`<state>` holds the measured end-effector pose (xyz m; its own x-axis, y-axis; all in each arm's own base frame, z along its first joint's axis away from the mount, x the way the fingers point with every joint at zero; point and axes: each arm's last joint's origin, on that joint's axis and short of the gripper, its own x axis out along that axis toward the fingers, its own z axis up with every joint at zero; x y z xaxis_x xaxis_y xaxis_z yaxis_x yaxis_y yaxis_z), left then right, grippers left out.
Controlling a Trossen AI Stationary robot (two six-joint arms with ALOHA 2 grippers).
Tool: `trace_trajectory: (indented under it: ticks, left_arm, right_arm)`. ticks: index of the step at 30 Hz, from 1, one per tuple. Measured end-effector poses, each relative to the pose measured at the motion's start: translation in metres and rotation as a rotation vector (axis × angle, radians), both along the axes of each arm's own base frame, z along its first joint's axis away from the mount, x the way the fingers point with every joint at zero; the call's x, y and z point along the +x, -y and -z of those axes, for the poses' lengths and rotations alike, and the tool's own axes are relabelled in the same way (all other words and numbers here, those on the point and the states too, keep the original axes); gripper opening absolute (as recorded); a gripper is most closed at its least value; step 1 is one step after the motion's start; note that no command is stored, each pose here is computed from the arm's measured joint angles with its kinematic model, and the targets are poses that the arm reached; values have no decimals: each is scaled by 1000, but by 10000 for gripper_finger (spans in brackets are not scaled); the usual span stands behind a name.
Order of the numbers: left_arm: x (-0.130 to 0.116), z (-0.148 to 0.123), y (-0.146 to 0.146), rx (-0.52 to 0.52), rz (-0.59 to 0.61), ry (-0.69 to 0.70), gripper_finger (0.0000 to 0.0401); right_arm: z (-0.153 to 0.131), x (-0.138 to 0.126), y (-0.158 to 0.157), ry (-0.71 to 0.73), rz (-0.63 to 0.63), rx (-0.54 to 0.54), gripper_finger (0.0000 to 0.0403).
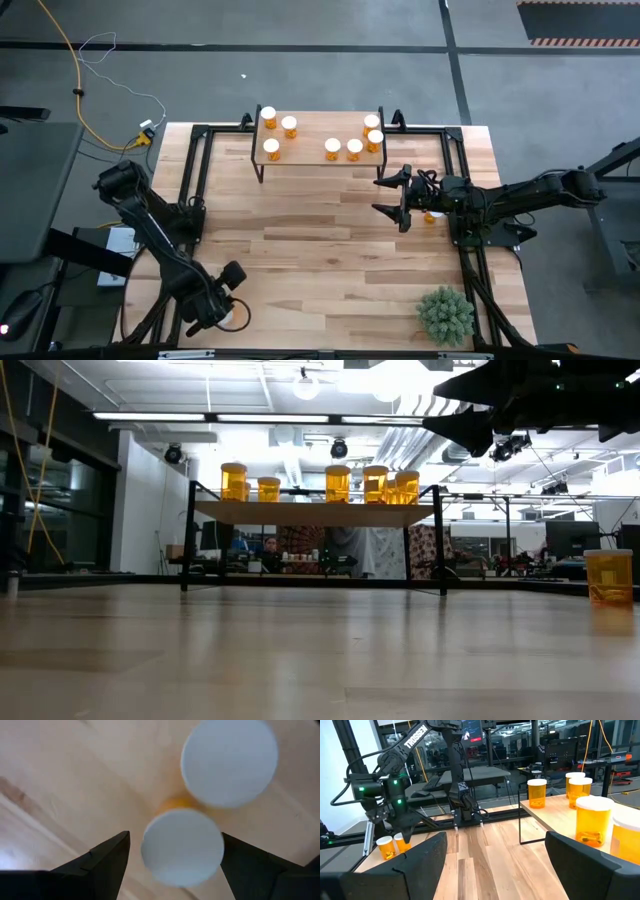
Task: Pick and place medicine bottles onto shelf by color
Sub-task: Put the orange pill bottle on the shelf
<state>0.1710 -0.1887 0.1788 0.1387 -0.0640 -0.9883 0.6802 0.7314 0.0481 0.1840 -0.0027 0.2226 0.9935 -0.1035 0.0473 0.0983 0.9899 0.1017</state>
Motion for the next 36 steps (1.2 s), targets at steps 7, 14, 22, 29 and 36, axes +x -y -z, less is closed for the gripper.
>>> trace_trajectory:
  ticks: [7,14,22,29,36]
  left_arm:
    - [4,2,4,-23,35,26,280]
    - [4,2,3,-12,80,32,280]
    - [4,2,3,-1,127,35,268]
    - [3,2,1,16,136,22,236]
    - [3,2,1,18,136,20,220]
  right_arm:
    - [0,0,0,-2,0,0,328]
    - [1,0,0,-8,0,0,328]
    - [1,0,0,-10,0,0,328]
    - [1,0,0,-15,0,0,328]
    - [1,0,0,-15,0,0,328]
